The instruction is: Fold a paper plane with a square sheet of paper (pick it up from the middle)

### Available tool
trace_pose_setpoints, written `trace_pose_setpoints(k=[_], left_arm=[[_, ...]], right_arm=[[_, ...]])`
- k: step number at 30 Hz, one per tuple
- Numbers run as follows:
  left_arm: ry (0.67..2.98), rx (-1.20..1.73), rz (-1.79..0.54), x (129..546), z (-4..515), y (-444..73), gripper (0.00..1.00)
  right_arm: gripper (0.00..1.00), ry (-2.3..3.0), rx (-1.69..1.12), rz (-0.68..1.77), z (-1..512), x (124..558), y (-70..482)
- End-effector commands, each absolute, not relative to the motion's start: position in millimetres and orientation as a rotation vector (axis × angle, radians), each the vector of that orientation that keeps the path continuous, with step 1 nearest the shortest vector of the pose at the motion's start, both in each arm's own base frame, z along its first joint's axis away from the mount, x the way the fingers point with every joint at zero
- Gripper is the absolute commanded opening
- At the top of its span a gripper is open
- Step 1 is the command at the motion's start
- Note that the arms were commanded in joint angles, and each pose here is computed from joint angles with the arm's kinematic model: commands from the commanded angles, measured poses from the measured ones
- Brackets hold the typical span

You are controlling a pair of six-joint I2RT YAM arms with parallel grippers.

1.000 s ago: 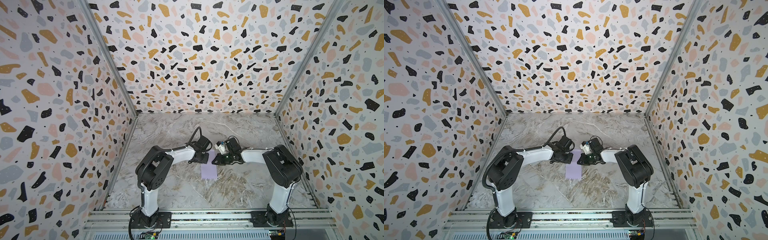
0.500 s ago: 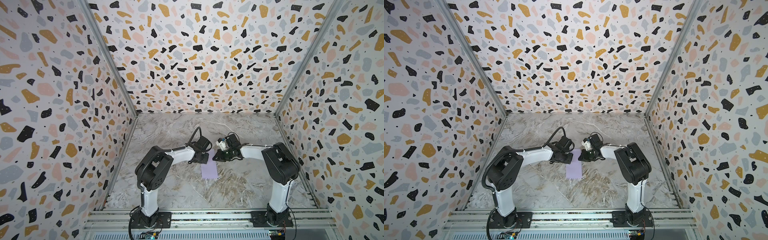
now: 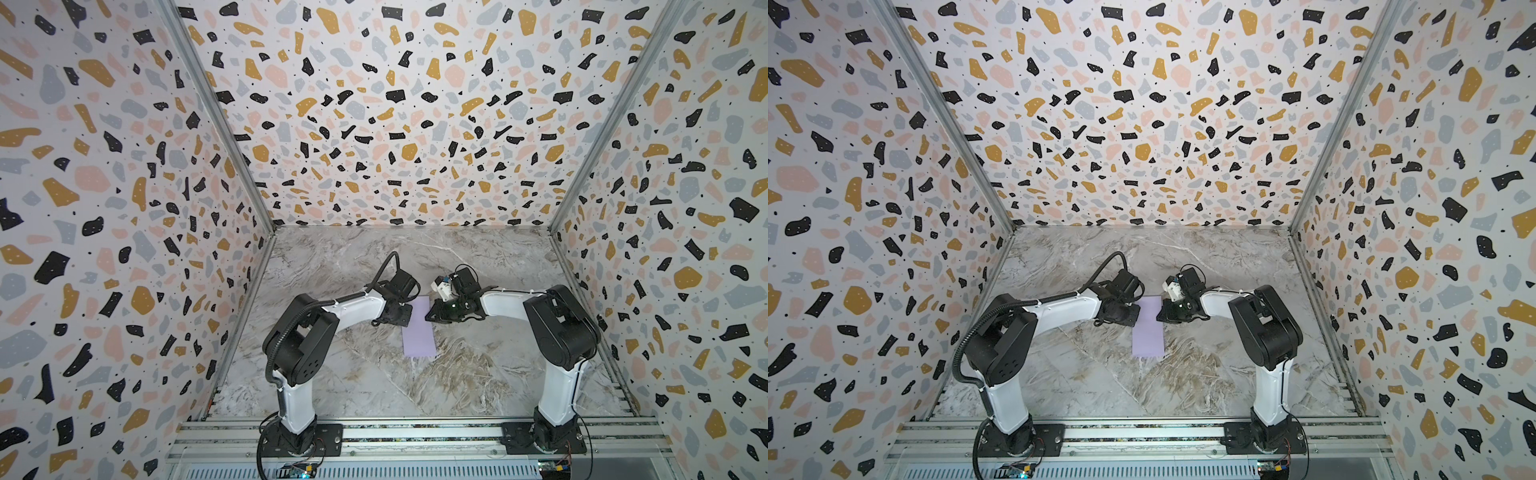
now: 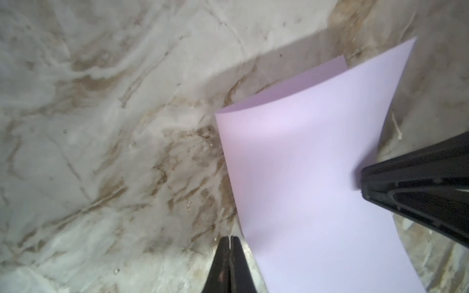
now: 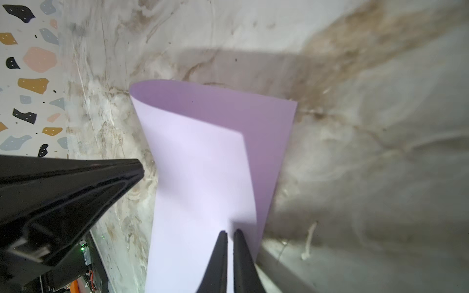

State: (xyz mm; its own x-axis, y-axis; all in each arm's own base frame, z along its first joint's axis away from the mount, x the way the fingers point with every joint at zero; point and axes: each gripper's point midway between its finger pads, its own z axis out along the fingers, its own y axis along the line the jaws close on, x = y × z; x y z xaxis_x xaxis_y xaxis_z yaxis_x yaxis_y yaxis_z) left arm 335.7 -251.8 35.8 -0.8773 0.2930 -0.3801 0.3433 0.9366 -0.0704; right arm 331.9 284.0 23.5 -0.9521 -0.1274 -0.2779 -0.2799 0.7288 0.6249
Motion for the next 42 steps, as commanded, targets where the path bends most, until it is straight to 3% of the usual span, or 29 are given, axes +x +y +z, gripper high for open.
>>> trace_pose_setpoints(k=[1, 11, 19, 23, 30, 37, 42], left_arm=[[2.660, 0.508, -0.341, 347, 58, -277, 0.00], [2.710, 0.491, -0.269, 358, 30, -276, 0.00], [2.743, 0.365, -0.039, 367, 18, -223, 0.00], [2.709, 0.358, -0.111, 376, 34, -226, 0.00], [2.642, 0.411, -0.488, 374, 57, -275, 0.00], [2.696, 0.425, -0.493, 374, 35, -280, 0.00], [2.741, 0.380, -0.309, 379, 16, -258, 0.00]], right_arm=[[0.11, 2.852, -0.266, 0.849, -10, 322, 257], [0.11, 2.858, -0.265, 0.839, -13, 319, 254], [0.10, 2.858, -0.267, 0.828, -13, 320, 254], [0.10, 2.855, -0.267, 0.830, -13, 320, 254], [0.10, 2.857, -0.268, 0.837, -15, 319, 254], [0.11, 2.858, -0.267, 0.836, -16, 319, 254], [0.11, 2.864, -0.266, 0.835, -18, 318, 254]])
